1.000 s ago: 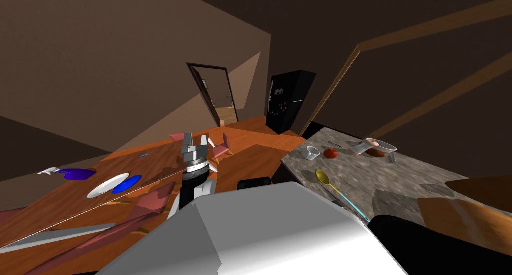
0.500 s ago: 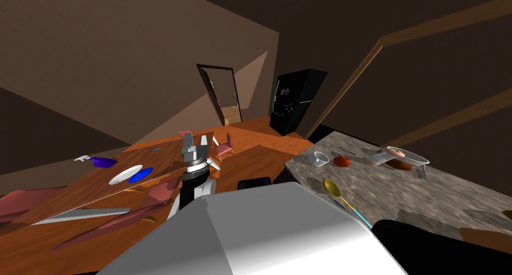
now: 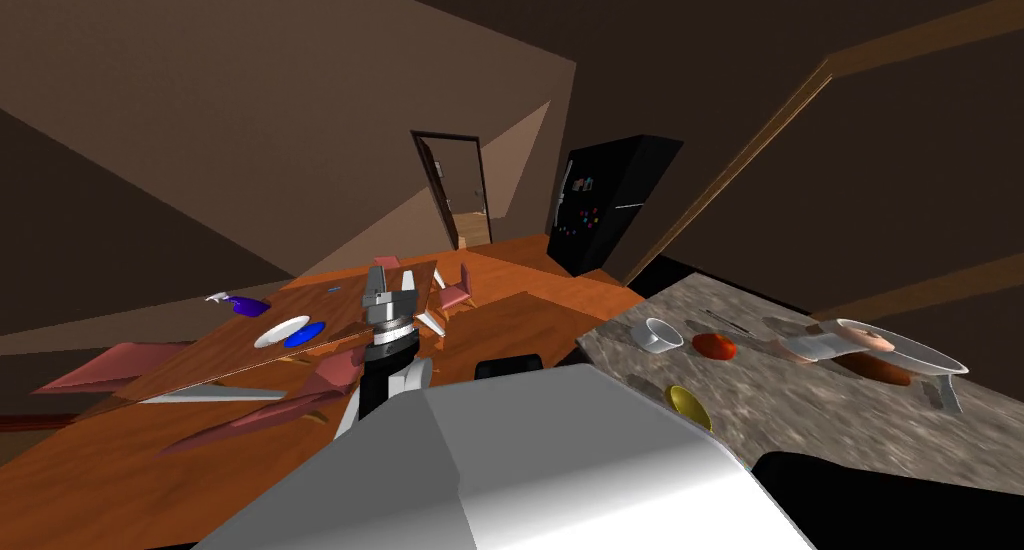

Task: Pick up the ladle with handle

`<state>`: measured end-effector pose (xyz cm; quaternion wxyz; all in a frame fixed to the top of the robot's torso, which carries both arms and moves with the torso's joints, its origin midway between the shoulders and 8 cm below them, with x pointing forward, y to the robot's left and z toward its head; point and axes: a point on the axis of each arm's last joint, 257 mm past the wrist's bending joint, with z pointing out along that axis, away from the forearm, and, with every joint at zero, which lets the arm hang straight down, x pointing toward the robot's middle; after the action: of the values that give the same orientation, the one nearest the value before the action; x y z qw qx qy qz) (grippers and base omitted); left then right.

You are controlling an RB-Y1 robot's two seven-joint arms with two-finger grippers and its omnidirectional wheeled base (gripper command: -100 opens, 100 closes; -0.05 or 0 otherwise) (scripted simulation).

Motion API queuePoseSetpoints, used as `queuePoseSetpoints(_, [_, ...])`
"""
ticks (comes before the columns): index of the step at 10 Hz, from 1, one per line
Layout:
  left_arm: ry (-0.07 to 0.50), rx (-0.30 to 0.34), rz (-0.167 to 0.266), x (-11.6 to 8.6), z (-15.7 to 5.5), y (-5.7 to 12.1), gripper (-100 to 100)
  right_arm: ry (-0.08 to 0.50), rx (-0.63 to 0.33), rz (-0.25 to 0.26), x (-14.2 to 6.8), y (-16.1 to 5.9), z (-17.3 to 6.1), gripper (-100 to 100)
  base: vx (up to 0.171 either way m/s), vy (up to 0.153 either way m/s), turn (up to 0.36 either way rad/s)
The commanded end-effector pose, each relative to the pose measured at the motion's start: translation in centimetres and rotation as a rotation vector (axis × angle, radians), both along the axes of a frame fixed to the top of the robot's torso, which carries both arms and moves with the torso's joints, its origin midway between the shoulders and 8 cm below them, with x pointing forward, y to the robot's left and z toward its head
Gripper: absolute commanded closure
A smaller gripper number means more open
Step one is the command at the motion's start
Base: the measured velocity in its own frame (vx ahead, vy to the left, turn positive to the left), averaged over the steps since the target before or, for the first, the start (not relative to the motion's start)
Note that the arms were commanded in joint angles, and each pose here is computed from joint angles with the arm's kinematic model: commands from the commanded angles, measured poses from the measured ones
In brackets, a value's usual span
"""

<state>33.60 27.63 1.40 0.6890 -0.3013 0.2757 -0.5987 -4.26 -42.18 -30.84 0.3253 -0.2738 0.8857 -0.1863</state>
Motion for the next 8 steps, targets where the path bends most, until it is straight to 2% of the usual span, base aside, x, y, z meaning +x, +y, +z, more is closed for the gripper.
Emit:
queuePoseSetpoints(1, [0.0, 0.0, 0.0, 0.0, 0.0, 0.0, 0, 0.067, -0.05, 0.035, -2.3, -0.7, -0.2, -100, 0.049, -0.01, 0.156])
queuePoseSetpoints(2, [0.0, 0.0, 0.0, 0.0, 0.0, 0.0, 0, 0.117, -0.079, 0.054, -4.0, -1.3, -0.1, -100, 0.07, -0.017, 0.236])
queuePoseSetpoints(3, [0.0, 0.0, 0.0, 0.0, 0.0, 0.0, 0, 0.118, -0.085, 0.06, -4.0, -1.3, -0.1, -100, 0.061, -0.029, 0.07])
queuePoseSetpoints(6, [0.0, 0.0, 0.0, 0.0, 0.0, 0.0, 0, 0.249, -0.162, 0.126, -8.2, -2.8, 0.3, -100, 0.062, -0.039, 0.154])
queuePoseSetpoints(8, [0.0, 0.0, 0.0, 0.0, 0.0, 0.0, 0, 0.313, -0.193, 0.158, -10.2, -3.4, 0.6, -100, 0.07, -0.037, 0.117])
